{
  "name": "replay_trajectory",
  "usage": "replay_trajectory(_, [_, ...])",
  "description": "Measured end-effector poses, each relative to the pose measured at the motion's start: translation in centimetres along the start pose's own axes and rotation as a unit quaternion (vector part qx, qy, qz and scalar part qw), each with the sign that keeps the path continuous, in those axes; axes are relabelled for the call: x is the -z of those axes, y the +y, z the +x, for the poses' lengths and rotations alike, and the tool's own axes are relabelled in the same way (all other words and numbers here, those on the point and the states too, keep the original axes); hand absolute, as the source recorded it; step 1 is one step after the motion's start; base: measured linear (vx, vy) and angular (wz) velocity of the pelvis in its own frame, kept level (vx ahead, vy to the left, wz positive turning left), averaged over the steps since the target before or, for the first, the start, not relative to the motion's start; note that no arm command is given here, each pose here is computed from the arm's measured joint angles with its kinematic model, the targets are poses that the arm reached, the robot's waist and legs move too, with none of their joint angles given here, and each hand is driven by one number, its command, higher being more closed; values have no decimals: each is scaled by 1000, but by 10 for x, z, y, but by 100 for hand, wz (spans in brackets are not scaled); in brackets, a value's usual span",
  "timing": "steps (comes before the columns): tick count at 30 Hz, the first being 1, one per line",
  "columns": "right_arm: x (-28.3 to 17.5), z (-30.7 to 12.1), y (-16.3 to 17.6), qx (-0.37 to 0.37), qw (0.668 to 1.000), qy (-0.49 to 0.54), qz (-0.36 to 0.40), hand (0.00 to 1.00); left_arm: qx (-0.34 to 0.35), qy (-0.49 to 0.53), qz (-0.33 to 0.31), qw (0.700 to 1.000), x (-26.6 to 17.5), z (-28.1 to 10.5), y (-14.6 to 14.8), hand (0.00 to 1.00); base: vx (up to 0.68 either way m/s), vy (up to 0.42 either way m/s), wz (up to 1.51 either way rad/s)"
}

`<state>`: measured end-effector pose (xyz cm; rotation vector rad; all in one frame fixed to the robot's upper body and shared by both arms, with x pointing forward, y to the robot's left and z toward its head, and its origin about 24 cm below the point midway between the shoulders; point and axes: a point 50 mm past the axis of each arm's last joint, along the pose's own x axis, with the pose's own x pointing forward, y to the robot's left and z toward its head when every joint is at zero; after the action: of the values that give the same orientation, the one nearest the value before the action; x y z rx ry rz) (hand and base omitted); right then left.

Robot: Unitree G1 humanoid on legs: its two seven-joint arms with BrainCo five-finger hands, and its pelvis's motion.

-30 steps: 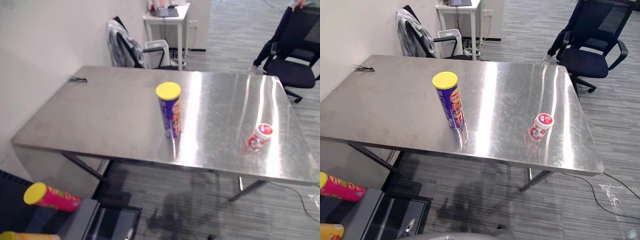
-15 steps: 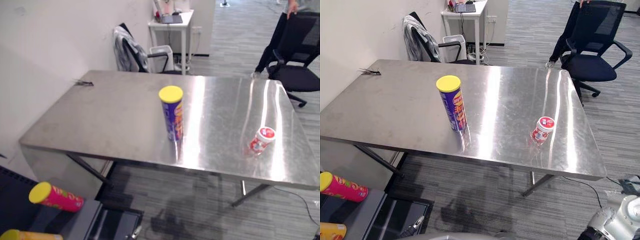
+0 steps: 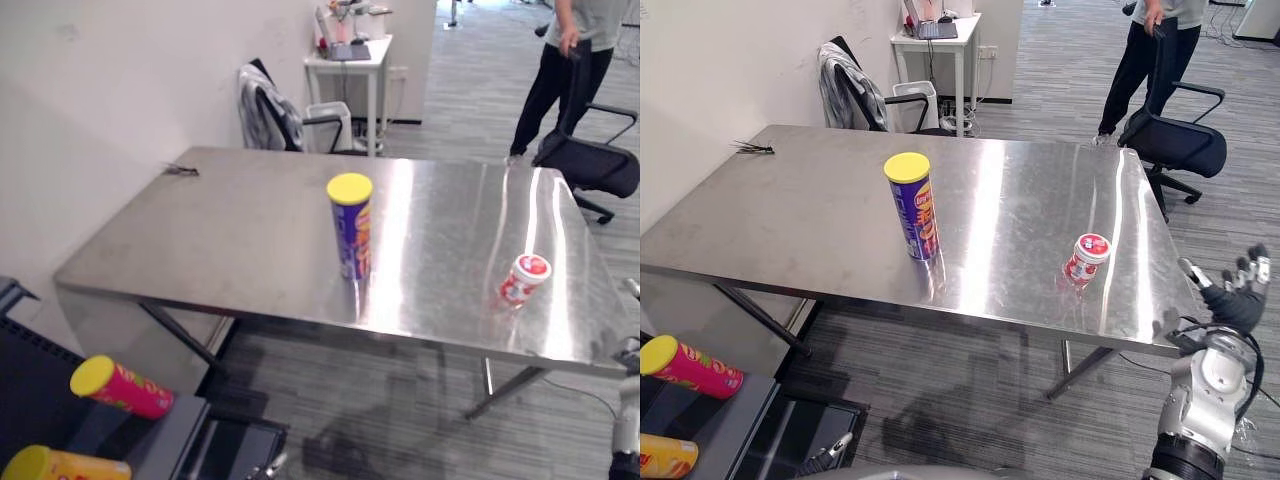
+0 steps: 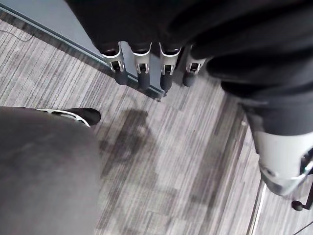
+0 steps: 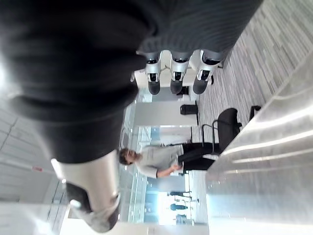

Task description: Put the gum and the chips on the shelf.

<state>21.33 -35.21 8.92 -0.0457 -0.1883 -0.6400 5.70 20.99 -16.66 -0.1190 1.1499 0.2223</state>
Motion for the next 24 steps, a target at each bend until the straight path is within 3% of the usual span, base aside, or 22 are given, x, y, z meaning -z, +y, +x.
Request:
replay_trajectory(6, [7, -3, 27, -98, 995, 14, -22, 0, 5, -1, 3, 1000, 0, 0, 0, 0, 27, -1, 6])
replay_trajectory(11, [9, -5, 34, -123, 992, 17, -31, 0, 10, -2, 3, 1000, 0, 0, -1, 0, 21, -3, 7])
replay_trajectory(24, [21, -4, 29, -108, 987, 41, -110, 0, 18, -3, 5, 1000, -1, 0, 0, 0, 3, -3, 2])
